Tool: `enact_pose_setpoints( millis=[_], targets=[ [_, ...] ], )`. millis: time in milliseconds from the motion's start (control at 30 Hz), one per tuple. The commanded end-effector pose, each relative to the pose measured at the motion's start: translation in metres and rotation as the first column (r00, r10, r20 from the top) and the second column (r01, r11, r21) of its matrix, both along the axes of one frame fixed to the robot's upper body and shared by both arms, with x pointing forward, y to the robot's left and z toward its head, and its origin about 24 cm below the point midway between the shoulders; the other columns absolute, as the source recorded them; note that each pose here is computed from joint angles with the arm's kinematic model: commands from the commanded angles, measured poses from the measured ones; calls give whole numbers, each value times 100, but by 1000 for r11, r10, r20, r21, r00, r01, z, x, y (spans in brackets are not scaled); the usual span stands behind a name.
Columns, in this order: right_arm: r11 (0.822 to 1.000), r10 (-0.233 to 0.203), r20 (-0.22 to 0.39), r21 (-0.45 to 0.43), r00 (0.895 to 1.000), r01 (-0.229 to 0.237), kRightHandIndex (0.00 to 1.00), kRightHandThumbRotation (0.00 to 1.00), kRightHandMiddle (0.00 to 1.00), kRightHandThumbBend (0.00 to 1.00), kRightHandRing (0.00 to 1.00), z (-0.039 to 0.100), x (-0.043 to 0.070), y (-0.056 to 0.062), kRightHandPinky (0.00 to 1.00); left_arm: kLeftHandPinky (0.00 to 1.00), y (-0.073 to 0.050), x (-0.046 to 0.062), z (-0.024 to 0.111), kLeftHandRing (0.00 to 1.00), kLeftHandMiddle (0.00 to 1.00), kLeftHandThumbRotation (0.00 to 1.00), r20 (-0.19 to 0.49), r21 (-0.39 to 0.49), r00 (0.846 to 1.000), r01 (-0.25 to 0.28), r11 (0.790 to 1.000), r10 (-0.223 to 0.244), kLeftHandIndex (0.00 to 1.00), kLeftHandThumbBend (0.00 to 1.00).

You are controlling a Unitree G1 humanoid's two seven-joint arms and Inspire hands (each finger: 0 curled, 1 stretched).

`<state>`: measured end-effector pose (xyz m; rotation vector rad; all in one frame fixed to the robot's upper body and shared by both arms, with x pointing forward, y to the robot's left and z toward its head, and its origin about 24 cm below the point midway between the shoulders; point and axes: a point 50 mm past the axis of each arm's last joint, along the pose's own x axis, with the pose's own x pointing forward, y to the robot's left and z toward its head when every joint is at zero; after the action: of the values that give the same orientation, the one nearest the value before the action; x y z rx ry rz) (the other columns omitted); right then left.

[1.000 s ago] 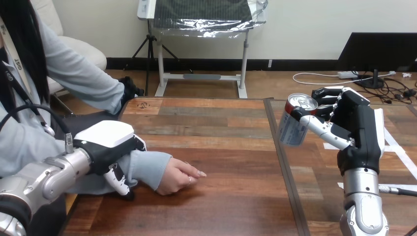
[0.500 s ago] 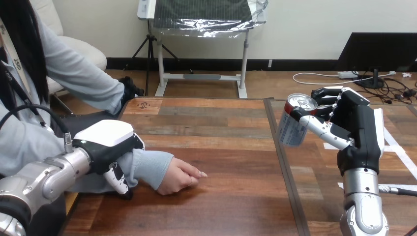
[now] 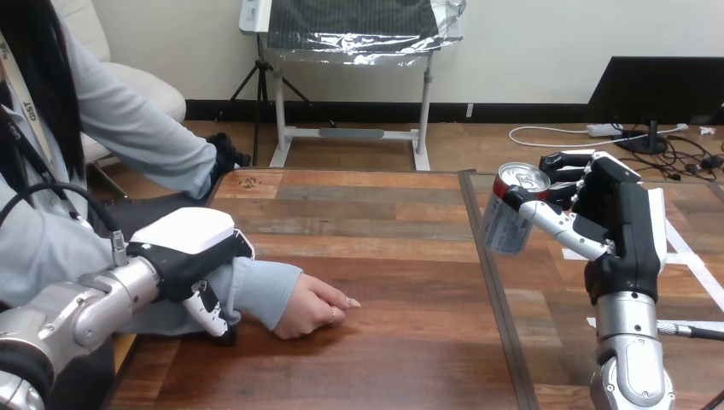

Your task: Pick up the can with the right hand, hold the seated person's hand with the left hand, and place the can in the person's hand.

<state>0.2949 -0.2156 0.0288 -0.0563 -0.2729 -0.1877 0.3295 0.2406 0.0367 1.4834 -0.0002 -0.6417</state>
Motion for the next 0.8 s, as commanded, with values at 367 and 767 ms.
enact_pose_setpoints(
  millis=[367,767],
  targets=[
    [999,29,57,21,998,-30,48,0,44,75,37,18,14,5,30,27,-4,6,15,33,39,0,70,-113,998,-3,994,11,40,83],
    [998,51,40,22,998,-51,50,0,45,75,38,12,16,8,32,25,-6,6,18,31,38,0,89,-152,996,7,988,6,39,83]
  ],
)
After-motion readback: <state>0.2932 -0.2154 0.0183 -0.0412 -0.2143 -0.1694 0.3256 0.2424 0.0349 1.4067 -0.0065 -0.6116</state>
